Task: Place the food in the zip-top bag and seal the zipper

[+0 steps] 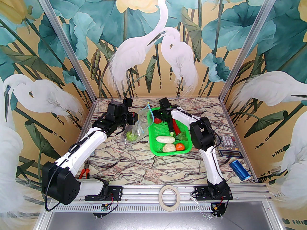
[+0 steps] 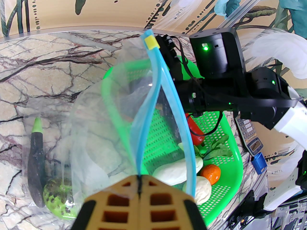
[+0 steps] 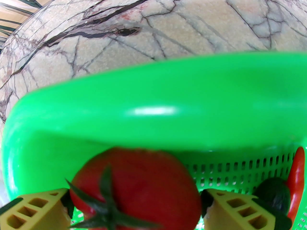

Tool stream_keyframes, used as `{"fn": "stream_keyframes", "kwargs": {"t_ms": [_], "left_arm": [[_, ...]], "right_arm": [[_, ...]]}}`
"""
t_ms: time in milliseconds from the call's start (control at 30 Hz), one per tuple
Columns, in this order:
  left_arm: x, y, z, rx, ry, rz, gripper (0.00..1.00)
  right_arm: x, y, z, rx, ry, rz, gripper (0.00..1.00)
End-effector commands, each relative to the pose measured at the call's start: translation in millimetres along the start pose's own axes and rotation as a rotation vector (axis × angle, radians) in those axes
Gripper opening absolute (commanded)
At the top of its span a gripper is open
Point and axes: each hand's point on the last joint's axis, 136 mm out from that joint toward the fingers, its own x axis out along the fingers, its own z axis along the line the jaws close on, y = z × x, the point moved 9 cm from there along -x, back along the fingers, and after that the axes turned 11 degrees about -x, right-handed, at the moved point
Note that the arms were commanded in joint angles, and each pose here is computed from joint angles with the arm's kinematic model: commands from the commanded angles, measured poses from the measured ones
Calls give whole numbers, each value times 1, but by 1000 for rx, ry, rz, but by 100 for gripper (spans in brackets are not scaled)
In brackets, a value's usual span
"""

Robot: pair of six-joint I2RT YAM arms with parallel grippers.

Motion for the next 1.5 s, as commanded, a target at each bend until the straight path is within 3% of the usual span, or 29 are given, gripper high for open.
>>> {"fn": "stream_keyframes", "kwargs": {"t_ms": [0,200,400,567,767,1000,1200,1467], "left_arm": [[-8,1,-5,12,30,-12,0],[-7,1,-5,13,30,-9,0],[-3,3,-2,8,27,9,0],[-1,4,-2,8,31,18,0],[1,5,-1,7,34,24,0],[4,6,-1,-7,44,31,0],[2,6,-1,-18,43,29,0],[-4,5,-5,-23,61,23,0]], "right_arm": [[6,0,2,7,12,8,88],[-3,4,1,5,8,-1,60],[-33,3,6,-17,5,-58,46],[-81,-1,12,-49,25,-151,46],[-169,-1,20,-109,84,-310,46],[-244,8,59,-208,-115,-434,47],[-243,27,108,-293,-285,-418,48],[-191,36,124,-273,-342,-315,49]]}}
